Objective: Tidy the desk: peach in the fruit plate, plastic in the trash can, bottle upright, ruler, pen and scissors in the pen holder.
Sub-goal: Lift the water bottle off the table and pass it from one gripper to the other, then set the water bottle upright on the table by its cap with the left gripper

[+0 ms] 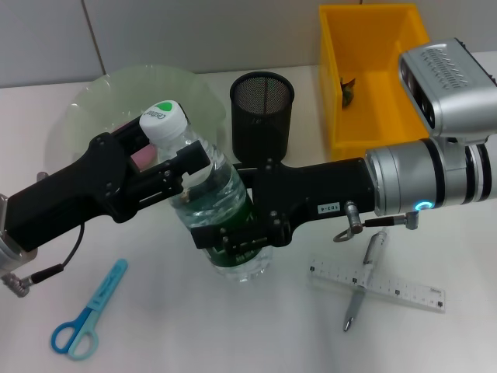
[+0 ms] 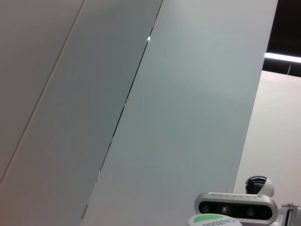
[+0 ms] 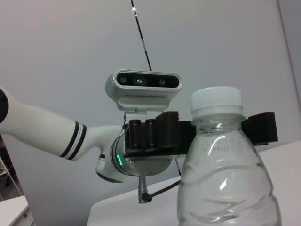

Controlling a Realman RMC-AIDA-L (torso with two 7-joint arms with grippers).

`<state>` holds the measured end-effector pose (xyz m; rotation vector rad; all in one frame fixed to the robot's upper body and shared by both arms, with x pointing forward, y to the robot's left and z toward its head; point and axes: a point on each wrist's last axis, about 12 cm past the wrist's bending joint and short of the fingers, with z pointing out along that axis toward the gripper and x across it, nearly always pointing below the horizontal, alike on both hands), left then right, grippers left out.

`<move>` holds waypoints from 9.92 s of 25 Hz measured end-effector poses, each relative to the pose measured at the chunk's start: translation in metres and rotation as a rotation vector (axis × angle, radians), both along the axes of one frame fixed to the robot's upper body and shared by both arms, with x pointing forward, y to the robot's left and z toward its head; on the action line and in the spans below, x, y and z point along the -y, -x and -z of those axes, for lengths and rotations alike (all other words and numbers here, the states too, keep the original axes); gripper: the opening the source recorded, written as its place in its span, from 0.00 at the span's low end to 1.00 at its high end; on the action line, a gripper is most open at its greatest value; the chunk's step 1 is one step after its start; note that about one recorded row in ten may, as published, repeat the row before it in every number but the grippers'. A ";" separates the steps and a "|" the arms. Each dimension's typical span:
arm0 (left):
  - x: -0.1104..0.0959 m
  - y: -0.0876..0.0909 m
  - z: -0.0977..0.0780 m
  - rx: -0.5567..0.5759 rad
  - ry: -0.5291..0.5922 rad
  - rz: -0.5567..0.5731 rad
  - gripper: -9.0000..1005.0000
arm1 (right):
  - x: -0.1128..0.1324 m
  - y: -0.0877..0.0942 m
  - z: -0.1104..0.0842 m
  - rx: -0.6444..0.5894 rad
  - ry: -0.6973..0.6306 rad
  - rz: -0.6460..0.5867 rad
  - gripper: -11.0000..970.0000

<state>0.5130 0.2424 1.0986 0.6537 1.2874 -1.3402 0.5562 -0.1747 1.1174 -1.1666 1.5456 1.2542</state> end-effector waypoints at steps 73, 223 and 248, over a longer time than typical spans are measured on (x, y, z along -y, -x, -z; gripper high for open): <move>0.001 -0.005 -0.002 -0.001 -0.015 0.004 0.45 | 0.006 0.001 0.001 0.024 0.036 0.019 0.79; -0.068 -0.003 0.008 0.070 -0.206 -0.389 0.47 | 0.048 0.024 0.057 0.054 0.061 0.278 0.79; -0.072 -0.010 0.026 0.052 -0.288 -0.543 0.49 | 0.047 0.025 0.059 0.047 0.068 0.269 0.79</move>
